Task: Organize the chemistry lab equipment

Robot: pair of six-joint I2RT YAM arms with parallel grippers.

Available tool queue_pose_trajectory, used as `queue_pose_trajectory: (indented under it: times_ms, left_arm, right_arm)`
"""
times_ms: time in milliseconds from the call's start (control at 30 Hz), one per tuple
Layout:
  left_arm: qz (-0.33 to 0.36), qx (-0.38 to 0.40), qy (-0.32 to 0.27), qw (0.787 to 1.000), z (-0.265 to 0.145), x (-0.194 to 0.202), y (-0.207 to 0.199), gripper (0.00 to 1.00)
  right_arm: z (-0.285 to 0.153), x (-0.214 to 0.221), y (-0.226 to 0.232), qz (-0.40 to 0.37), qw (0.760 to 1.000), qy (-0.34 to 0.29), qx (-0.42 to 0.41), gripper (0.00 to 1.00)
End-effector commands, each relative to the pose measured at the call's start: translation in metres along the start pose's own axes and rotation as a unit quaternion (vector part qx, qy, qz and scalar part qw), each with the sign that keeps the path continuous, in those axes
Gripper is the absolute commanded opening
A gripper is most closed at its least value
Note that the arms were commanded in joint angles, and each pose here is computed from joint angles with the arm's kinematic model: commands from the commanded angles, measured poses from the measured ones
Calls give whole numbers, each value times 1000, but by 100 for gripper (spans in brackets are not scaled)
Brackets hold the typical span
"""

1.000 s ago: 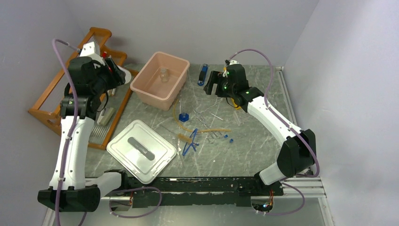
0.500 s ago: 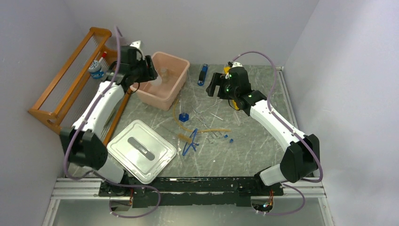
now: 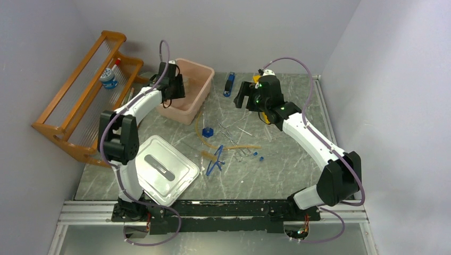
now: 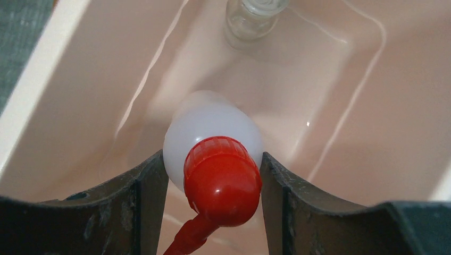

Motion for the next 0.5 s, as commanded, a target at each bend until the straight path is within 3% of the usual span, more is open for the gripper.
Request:
queue_pose_trajectory:
  times_ms: [0, 467]
  left_arm:
    - [1, -13, -50, 999, 26, -20, -3, 46]
    - [-25, -21, -47, 998, 71, -15, -1, 50]
  right_arm:
    - [2, -9, 3, -7, 1000, -18, 1, 89]
    - [0, -15, -3, -8, 999, -27, 29, 89]
Point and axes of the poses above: each gripper's point midway between its finger pads, its own z axis out along the fingers, its own y axis along the line the jaws close on, x = y × z, the point moved 3 cm from there along -z, back along the fingers
